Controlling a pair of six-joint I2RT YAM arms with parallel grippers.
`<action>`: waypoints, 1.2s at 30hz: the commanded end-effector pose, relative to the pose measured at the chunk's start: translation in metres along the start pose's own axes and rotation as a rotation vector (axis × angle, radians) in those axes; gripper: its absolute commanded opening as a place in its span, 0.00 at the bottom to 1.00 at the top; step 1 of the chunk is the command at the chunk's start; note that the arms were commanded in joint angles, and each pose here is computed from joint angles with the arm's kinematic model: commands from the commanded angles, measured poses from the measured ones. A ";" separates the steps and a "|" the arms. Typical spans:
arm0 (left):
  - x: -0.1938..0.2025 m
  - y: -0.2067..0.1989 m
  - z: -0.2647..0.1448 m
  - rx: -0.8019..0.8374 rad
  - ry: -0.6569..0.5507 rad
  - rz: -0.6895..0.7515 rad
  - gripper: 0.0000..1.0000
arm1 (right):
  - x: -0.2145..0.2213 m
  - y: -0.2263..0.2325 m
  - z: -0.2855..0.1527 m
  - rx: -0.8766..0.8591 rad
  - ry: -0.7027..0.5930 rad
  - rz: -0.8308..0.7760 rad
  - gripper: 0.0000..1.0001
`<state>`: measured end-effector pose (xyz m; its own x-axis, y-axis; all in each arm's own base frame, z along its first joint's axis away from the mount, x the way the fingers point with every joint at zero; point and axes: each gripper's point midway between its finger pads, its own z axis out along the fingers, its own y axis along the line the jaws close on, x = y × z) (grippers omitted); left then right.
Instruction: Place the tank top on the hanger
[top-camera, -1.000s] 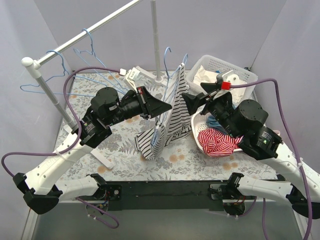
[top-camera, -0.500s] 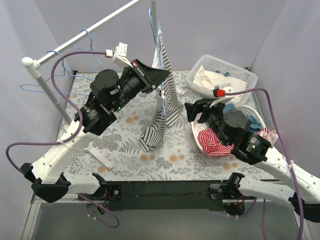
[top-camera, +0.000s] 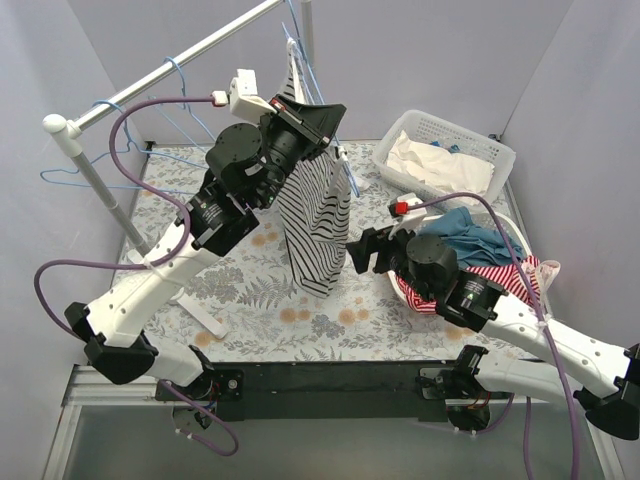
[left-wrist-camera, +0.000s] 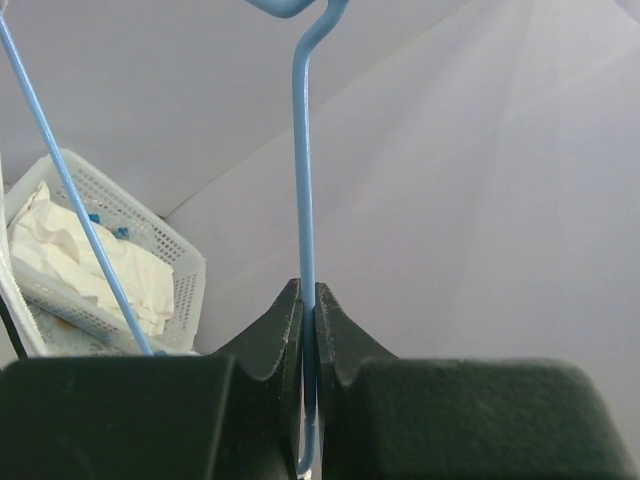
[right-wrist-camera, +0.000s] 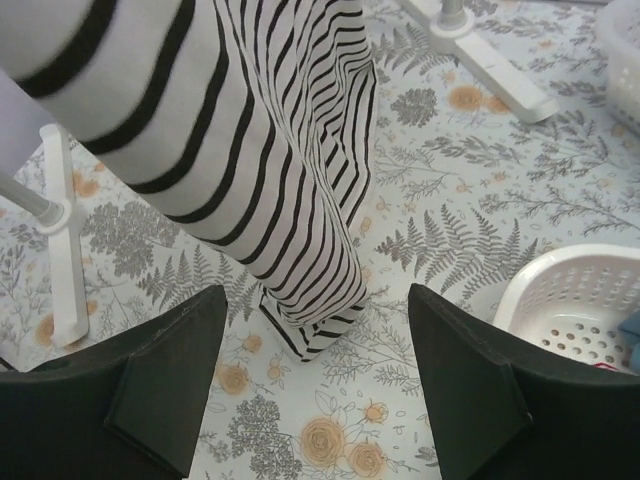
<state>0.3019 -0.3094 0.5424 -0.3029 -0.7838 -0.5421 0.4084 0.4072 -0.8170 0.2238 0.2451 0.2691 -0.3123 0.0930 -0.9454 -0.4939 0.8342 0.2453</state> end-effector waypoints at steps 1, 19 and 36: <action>-0.028 -0.008 0.010 -0.003 -0.156 -0.060 0.00 | 0.004 0.011 0.008 -0.042 -0.021 0.071 0.81; -0.016 0.038 0.098 -0.159 -0.240 -0.027 0.00 | 0.072 -0.001 0.018 -0.024 0.098 0.078 0.80; -0.061 0.101 0.136 -0.294 -0.372 -0.044 0.00 | 0.083 -0.005 0.014 -0.022 0.129 0.069 0.80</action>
<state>0.4803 -0.3084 0.4866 -0.0324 -0.8672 -0.4968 0.1019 0.4916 -0.8648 0.2114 0.2561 0.1793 -0.4602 0.0416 -0.8869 -0.4875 0.8230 0.2915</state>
